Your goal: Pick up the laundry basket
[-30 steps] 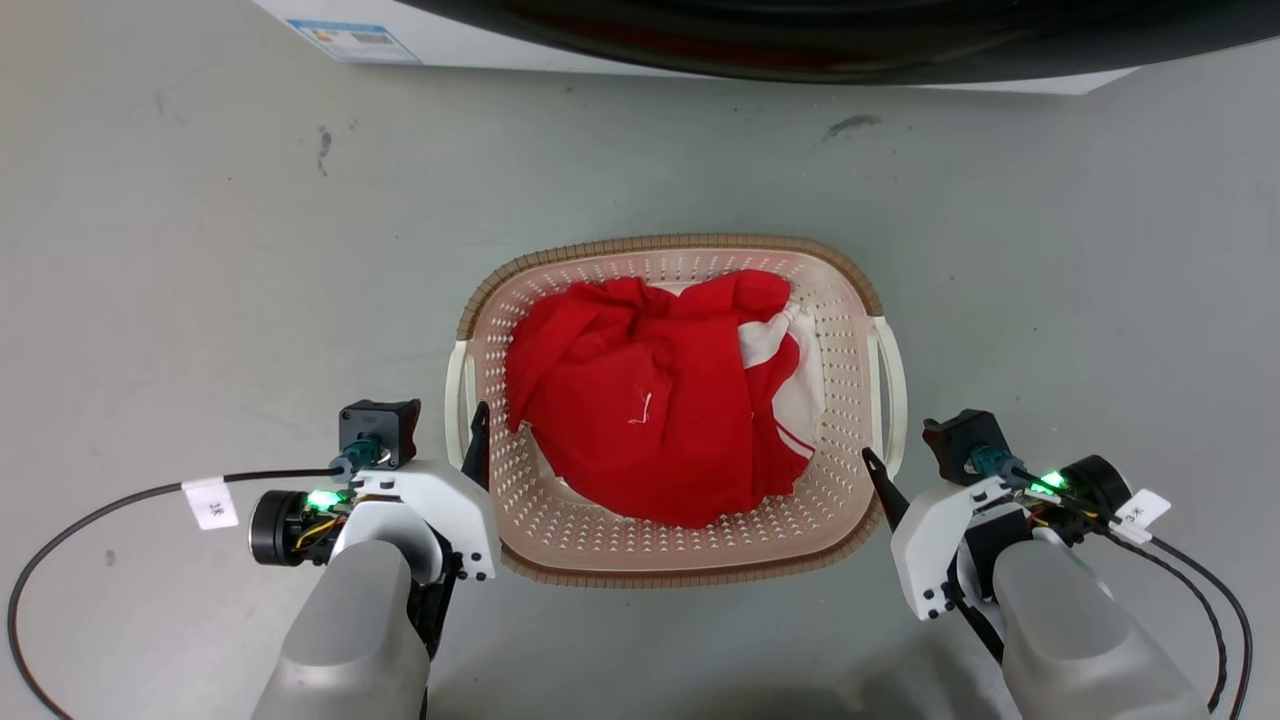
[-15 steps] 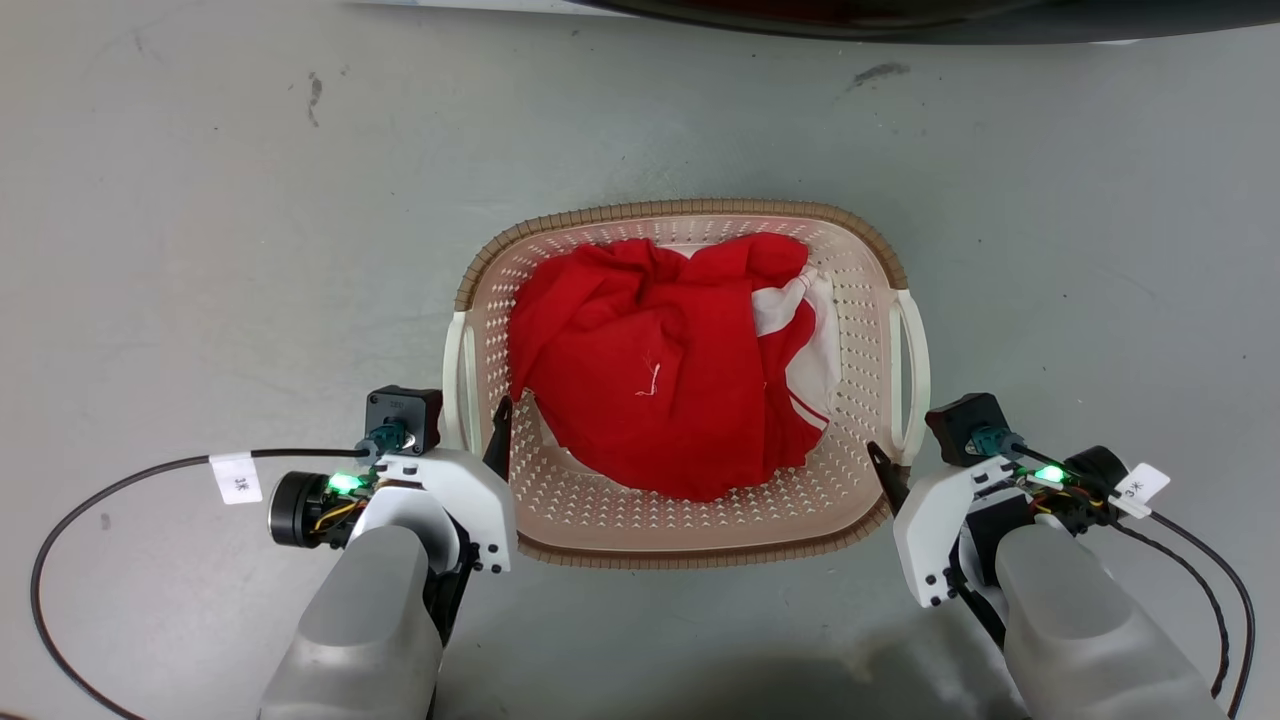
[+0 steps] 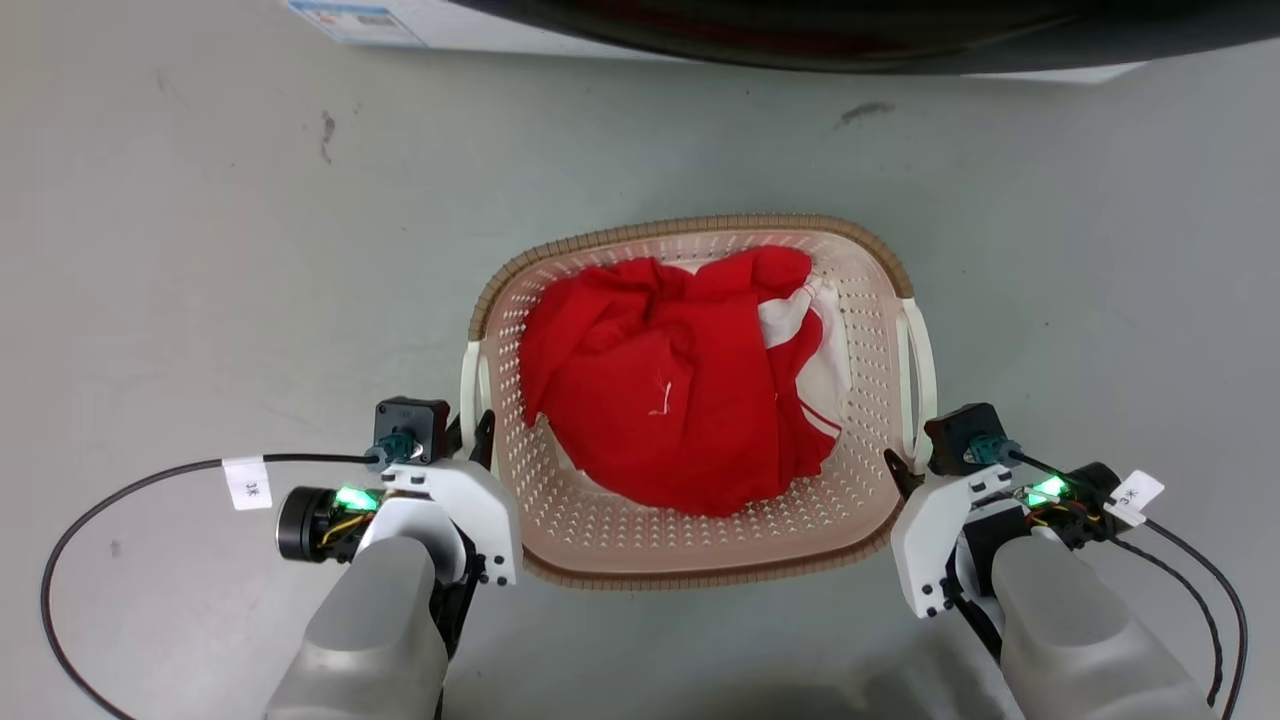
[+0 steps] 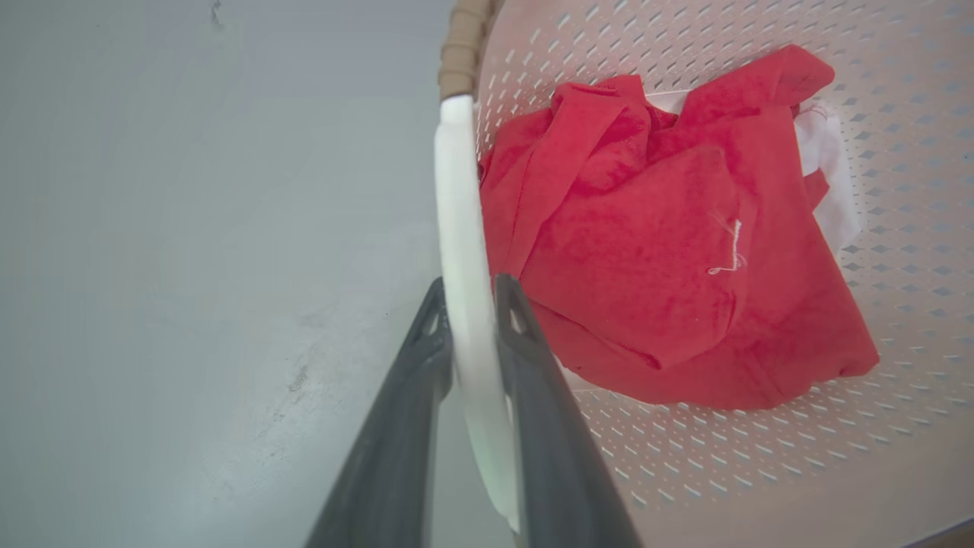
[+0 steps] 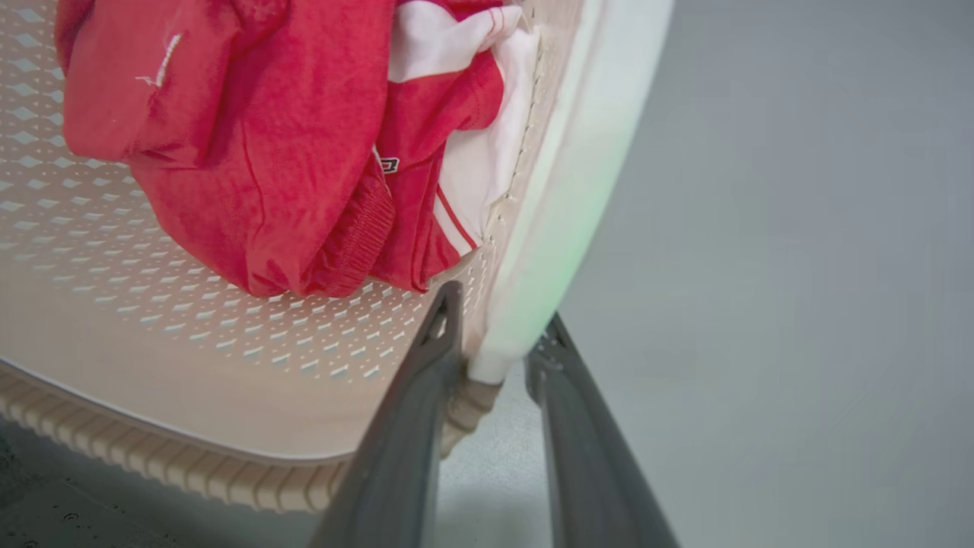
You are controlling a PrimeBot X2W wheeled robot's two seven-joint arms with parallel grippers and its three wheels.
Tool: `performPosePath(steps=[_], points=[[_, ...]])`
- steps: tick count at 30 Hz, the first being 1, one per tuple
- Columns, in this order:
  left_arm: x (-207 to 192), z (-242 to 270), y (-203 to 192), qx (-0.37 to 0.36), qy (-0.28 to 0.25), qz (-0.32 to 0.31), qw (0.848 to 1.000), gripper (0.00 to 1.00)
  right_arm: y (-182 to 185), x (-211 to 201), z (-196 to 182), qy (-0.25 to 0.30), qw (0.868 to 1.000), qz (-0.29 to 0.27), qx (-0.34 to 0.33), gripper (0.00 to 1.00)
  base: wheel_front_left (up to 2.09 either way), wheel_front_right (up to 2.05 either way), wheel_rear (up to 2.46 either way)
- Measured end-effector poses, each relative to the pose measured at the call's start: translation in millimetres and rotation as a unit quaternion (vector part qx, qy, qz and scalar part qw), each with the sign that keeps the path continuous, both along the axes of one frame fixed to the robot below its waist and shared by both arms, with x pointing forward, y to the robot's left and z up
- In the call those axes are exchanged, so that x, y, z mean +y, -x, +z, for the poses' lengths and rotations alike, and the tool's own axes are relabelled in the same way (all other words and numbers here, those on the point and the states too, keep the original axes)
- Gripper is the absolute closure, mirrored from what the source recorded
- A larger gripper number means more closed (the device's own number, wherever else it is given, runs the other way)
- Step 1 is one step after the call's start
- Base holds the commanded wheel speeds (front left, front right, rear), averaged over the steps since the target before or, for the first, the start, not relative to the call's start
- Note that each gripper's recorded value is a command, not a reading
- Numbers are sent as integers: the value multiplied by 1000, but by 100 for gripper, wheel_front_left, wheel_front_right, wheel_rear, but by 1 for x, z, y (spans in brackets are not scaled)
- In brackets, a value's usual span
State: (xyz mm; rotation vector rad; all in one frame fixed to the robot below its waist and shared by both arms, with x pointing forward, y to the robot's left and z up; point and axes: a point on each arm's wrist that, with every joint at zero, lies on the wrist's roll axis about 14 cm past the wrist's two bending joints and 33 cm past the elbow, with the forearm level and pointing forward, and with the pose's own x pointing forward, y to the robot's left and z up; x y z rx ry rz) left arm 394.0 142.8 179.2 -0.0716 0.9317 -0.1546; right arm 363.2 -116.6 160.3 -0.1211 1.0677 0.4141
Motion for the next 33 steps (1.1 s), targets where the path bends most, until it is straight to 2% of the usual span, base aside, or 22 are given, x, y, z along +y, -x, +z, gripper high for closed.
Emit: performPosePath(steps=[11, 26, 33], points=[[1, 40, 17, -10, 5, 5, 1000, 100, 7, 7, 44, 4, 1000, 18, -9, 100, 0, 0, 0], [-1, 118, 14, -86, -11, -23, 996, 100, 14, 8, 117, 14, 998, 21, -53, 100, 0, 0, 0], [-2, 141, 14, -88, -22, -40, 995, 100, 18, 7, 139, 28, 998, 25, -59, 100, 0, 0, 0]])
